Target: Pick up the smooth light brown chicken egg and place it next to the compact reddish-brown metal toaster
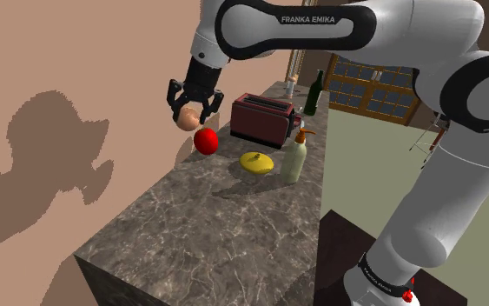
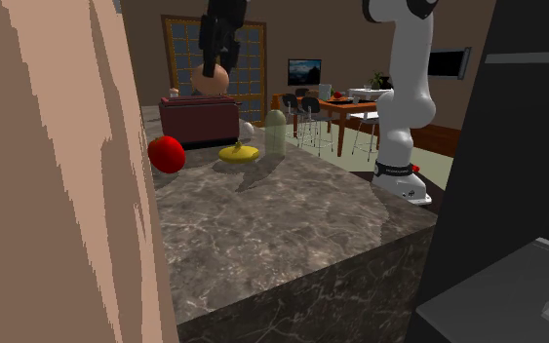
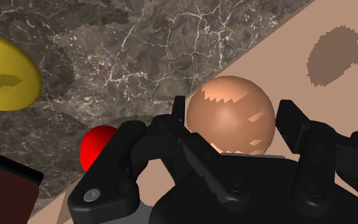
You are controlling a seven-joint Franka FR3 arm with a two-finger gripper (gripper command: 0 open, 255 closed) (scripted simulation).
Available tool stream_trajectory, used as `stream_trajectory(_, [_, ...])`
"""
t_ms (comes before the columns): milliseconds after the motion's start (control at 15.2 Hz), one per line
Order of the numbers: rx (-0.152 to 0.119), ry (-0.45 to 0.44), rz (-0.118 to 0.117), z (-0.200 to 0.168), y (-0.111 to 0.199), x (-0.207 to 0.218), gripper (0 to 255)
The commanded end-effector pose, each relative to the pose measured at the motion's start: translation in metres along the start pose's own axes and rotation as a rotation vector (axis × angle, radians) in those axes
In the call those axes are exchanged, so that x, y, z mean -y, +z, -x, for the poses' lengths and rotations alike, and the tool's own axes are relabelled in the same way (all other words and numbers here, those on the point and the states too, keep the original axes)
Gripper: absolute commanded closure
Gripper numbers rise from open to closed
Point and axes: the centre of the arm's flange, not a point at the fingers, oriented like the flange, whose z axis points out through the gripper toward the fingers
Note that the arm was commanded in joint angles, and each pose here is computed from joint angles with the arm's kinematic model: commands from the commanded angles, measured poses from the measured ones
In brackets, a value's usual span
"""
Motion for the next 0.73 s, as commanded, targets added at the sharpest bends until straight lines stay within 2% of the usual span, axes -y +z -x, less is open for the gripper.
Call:
stream_trajectory(0, [0.0,0.0,0.0,-0.006,-0.007,-0.011,255])
stream_trajectory(660, [0.0,0.0,0.0,-0.053,-0.03,-0.132,255])
